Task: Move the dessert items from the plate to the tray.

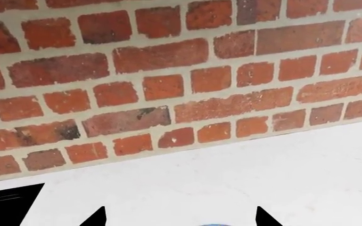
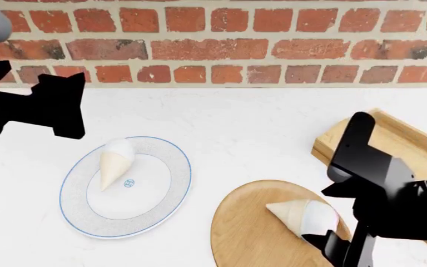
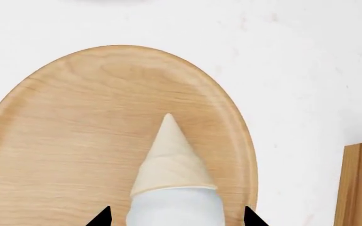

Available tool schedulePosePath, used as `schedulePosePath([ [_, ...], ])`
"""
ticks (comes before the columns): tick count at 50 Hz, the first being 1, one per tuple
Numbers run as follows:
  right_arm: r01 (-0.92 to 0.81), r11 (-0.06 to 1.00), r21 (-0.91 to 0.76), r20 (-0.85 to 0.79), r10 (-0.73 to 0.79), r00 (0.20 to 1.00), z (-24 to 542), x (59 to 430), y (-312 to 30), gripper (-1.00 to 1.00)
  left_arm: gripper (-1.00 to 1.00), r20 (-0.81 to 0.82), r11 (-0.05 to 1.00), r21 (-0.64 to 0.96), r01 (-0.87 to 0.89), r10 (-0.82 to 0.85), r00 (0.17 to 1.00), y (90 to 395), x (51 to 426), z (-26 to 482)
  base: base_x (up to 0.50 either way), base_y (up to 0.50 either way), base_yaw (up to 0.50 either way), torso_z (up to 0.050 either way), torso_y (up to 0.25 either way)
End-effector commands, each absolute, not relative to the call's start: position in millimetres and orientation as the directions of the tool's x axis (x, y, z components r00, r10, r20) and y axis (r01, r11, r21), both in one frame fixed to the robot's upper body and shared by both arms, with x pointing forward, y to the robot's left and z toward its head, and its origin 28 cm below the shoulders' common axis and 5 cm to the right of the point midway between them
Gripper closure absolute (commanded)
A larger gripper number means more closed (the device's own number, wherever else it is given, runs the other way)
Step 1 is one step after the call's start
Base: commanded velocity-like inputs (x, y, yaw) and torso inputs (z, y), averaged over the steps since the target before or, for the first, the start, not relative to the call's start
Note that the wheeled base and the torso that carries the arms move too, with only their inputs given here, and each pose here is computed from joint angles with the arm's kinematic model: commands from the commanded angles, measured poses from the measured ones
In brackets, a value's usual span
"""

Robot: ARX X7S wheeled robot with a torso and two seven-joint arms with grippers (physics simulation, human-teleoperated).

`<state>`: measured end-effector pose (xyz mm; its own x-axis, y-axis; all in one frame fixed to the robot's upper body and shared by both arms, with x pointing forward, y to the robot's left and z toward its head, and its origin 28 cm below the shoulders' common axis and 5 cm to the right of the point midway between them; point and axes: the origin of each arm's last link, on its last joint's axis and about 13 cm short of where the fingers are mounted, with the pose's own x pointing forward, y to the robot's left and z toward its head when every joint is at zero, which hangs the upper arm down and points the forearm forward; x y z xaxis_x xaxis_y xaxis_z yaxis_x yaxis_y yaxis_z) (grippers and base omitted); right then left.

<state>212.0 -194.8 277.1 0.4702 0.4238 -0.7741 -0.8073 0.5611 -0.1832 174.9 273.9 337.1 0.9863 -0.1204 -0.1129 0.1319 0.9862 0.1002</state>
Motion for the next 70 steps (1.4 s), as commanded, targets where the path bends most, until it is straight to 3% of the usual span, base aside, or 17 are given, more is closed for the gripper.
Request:
schedulePosePath([
  [1,-0.807,0.563,-0.176,-0.78,0.42,0.463,273,214,-195,-1.0,-1.0,-0.116,0.986,0.099,0.135,-0.124,0.986,273,175,336,0.0,0.0,0.0,0.0,0.0],
  [47,-0.808,0.575,-0.127,-0.805,0.415,0.423,242,222,-198,-1.0,-1.0,-0.127,0.985,0.095,0.141,-0.128,0.984,271,180,329,0.0,0.0,0.0,0.0,0.0],
  [48,-0.808,0.575,-0.127,-0.805,0.416,0.422,243,222,-198,1.0,-1.0,-0.127,0.986,0.095,0.14,-0.127,0.984,271,180,329,0.0,0.0,0.0,0.0,0.0],
  [58,-0.81,0.57,-0.139,-0.799,0.419,0.431,258,215,-199,1.0,-1.0,-0.129,0.986,0.098,0.136,-0.123,0.984,272,181,328,0.0,0.0,0.0,0.0,0.0],
  [70,-0.753,0.598,-0.276,-0.706,0.405,0.58,316,206,-200,1.0,-1.0,-0.132,0.986,0.096,0.136,-0.123,0.984,272,182,327,0.0,0.0,0.0,0.0,0.0],
])
